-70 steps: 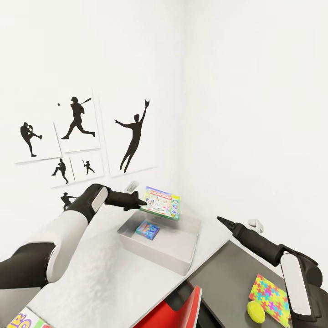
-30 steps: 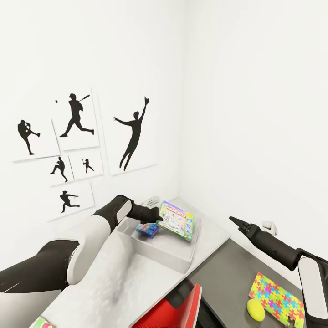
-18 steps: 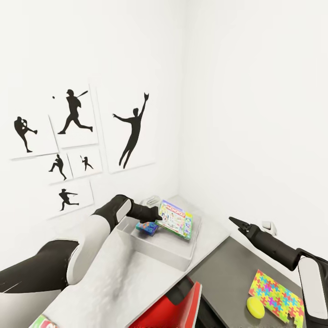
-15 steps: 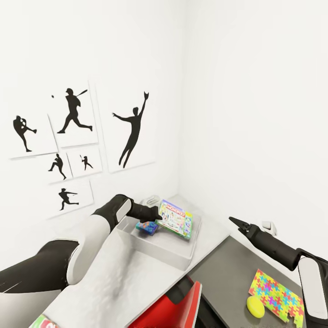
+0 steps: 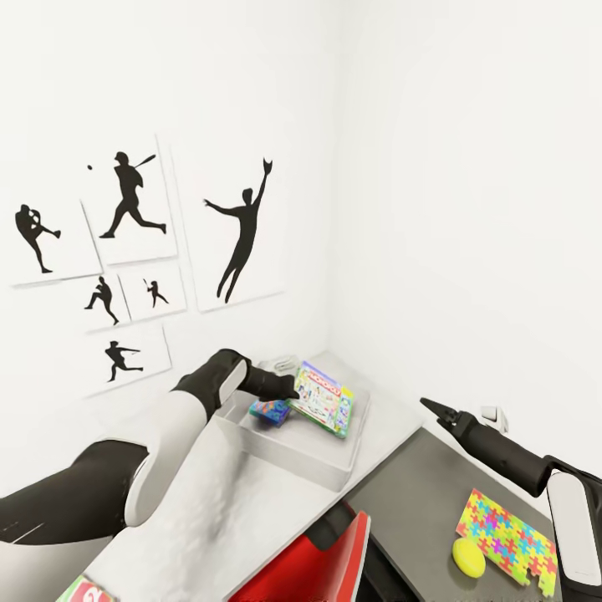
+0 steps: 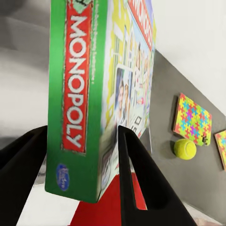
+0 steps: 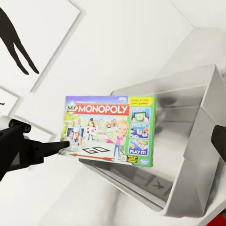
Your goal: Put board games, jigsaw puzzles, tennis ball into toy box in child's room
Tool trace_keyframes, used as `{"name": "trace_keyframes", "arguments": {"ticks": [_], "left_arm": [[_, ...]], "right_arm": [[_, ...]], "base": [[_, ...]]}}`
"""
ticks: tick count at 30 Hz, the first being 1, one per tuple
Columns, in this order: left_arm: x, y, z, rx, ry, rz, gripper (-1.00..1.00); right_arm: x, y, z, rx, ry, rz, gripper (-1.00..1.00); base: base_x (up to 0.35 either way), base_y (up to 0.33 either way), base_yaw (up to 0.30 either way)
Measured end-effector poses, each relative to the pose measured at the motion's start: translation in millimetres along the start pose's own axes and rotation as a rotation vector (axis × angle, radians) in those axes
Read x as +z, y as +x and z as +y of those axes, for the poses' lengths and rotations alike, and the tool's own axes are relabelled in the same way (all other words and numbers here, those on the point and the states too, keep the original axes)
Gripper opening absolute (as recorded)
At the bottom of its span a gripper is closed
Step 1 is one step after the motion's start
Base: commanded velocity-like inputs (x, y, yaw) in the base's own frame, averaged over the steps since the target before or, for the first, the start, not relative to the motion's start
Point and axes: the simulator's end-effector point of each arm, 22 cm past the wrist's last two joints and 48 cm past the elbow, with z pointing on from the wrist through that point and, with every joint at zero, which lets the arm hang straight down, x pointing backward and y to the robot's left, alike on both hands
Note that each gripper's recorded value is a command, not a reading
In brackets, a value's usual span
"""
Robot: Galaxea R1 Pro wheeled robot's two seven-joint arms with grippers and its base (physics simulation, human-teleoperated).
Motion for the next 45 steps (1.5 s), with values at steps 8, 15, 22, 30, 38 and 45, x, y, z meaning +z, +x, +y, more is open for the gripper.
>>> {"name": "trace_keyframes", "arguments": {"ticks": [8, 15, 22, 30, 38, 45], "left_arm": [[7.8, 2.9, 6.7, 0.008, -0.035, 0.012, -1.00], [14.6, 6.2, 14.3, 0.006, -0.065, 0.021, -1.00], [19.8, 9.8, 18.2, -0.003, -0.064, 0.030, -1.00], [25.5, 14.4, 20.9, -0.014, -0.054, 0.043, -1.00], [31.3, 18.6, 23.4, -0.025, -0.044, 0.054, -1.00], [38.3, 22.5, 21.0, -0.032, -0.029, 0.064, -1.00]], "right_arm": [[2.7, 3.5, -5.2, 0.006, 0.008, 0.009, 1.00], [4.7, 6.2, -10.4, 0.012, 0.016, 0.015, 1.00], [7.0, 9.3, -15.0, 0.017, 0.022, 0.022, 1.00], [9.1, 12.5, -20.8, 0.024, 0.032, 0.029, 1.00], [11.3, 15.9, -26.3, 0.030, 0.040, 0.037, 1.00], [13.3, 19.1, -31.0, 0.036, 0.047, 0.044, 1.00]], "base": [[0.000, 0.000, 0.000], [0.000, 0.000, 0.000], [0.000, 0.000, 0.000], [0.000, 0.000, 0.000], [0.000, 0.000, 0.000], [0.000, 0.000, 0.000]]}}
